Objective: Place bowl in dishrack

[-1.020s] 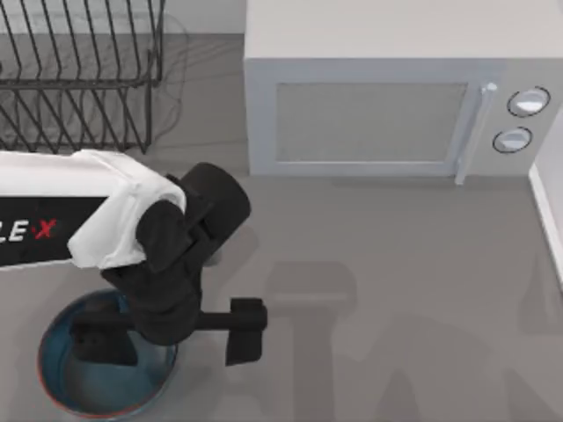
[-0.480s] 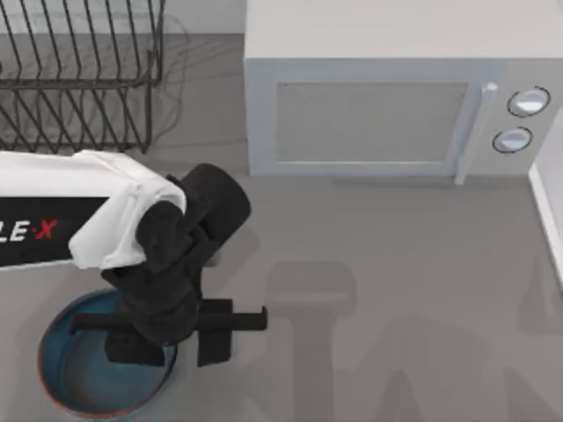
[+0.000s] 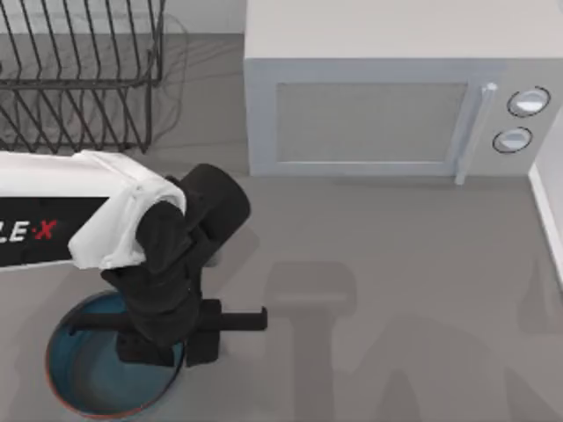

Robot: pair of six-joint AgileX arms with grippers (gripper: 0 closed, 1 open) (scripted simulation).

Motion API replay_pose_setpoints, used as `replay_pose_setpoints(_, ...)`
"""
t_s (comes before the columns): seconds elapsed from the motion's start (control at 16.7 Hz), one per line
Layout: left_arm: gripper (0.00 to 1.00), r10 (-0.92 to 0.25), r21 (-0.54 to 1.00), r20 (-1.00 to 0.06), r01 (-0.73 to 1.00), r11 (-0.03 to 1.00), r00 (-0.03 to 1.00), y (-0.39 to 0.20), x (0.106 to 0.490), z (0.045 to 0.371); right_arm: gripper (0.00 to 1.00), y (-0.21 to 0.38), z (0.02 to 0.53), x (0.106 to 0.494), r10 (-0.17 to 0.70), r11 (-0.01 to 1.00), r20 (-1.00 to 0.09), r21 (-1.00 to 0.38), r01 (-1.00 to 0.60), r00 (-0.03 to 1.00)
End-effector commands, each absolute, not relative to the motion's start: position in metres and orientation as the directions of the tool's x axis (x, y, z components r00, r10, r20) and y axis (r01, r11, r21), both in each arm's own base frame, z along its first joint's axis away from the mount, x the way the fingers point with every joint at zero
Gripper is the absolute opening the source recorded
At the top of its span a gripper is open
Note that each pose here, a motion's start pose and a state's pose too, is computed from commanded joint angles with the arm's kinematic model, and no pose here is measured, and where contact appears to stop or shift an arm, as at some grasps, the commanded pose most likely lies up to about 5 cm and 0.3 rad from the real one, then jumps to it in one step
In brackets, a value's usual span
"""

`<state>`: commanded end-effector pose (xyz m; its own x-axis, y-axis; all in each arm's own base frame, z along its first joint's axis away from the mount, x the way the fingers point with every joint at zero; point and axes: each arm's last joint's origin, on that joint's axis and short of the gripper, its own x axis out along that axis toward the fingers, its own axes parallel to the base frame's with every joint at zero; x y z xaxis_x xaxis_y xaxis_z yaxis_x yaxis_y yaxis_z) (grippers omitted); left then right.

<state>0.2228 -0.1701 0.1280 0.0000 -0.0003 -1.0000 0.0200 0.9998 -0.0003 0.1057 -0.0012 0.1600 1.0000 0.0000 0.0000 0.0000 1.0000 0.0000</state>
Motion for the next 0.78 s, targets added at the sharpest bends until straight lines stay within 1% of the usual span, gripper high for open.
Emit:
replay_pose_setpoints(0.3,0.0,-0.002,-0.001,-1.0,0.02,1.0,0.002,-0.17,0.223,0.129,1.0,-0.001,0.16,0.106,0.0,1.0,0.0,0.0,0.0,1.0)
replay_pose_setpoints(0.42,0.0,-0.002,-0.002,-1.0,0.022,1.0,0.003,-0.173,0.226,0.137,1.0,-0.001,0.16,0.106,0.0,1.0,0.0,0.0,0.0,1.0)
replay_pose_setpoints(0.6,0.0,-0.004,-0.004,-1.0,0.021,1.0,0.005,-0.182,0.235,0.168,1.0,-0.001,0.16,0.106,0.0,1.0,0.0,0.0,0.0,1.0)
replay_pose_setpoints(0.78,0.0,0.011,0.011,-1.0,0.019,1.0,-0.013,-0.186,0.24,0.215,1.0,-0.001,0.16,0.106,0.0,1.0,0.0,0.0,0.0,1.0)
